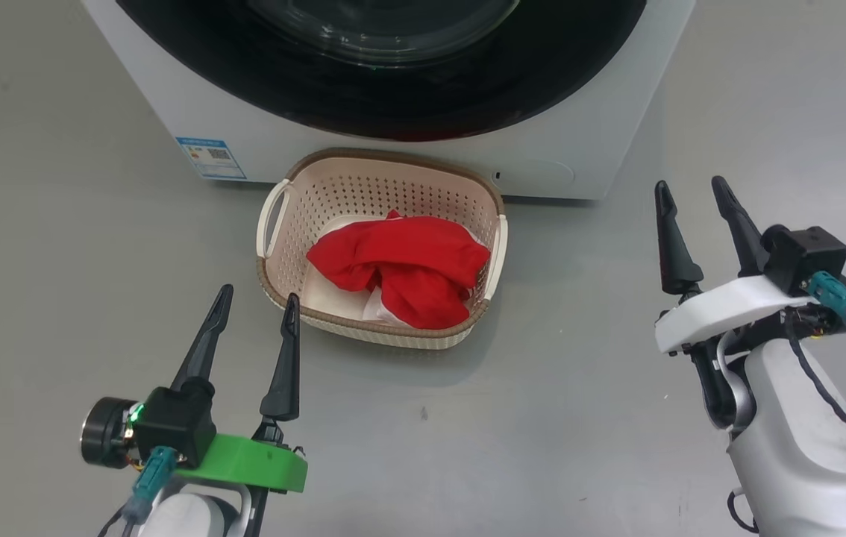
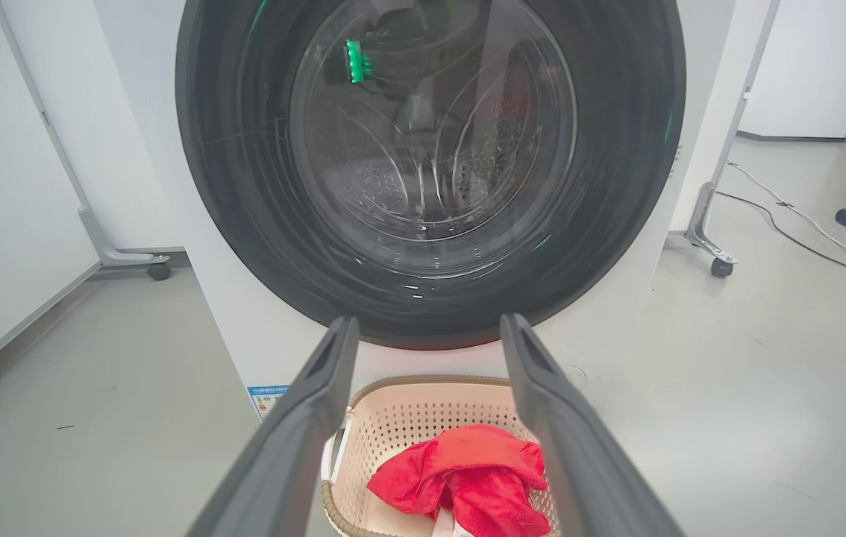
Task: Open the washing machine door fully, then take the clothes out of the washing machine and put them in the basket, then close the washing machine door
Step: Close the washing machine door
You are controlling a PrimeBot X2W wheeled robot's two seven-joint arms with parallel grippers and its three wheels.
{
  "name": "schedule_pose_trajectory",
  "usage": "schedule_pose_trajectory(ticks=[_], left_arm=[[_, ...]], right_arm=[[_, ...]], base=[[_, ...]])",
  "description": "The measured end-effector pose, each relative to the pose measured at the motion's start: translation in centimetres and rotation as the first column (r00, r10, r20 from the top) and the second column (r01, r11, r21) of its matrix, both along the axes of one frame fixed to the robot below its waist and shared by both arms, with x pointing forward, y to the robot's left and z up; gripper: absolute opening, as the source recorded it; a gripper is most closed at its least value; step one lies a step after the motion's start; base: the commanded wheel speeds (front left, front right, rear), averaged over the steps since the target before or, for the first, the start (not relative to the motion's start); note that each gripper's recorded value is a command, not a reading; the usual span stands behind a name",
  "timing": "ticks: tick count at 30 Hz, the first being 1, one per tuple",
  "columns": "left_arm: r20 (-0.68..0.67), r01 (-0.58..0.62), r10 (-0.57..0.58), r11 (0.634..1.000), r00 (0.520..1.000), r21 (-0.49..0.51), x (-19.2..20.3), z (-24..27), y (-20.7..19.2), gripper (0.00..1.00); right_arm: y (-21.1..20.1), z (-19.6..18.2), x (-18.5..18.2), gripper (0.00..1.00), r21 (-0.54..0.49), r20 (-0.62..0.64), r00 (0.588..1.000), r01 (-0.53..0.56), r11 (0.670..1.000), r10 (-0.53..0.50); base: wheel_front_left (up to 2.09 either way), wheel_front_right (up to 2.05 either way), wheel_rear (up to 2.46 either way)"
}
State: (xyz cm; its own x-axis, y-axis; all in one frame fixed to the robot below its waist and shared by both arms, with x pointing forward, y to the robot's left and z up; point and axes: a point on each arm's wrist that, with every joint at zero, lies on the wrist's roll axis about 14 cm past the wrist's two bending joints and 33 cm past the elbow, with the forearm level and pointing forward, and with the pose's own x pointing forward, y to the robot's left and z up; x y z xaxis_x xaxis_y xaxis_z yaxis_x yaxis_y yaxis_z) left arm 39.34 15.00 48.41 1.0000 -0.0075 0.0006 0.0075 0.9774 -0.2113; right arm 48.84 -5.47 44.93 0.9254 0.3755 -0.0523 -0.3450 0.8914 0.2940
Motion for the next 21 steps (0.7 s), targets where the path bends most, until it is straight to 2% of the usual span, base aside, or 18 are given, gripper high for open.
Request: schedule_pose_trajectory(ticks=[11,21], left_arm=[[-0.008,0.055,-0.055,0.998,0.998,-0.022,-1.7,-0.1,-1.7,1.00],[-0.008,0.091,-0.091,0.995,0.996,-0.041,-3.5,0.2,-3.0,1.00]], right_arm=[[-3.7,1.1,-4.6,1.00,-0.030,0.020,0.996,0.088,0.996,-0.087],[-4.8,1.2,-9.0,1.00,-0.024,0.008,0.993,0.121,0.992,-0.120]], base=[[0.00,0.00,0.00],[0.00,0.00,0.00]])
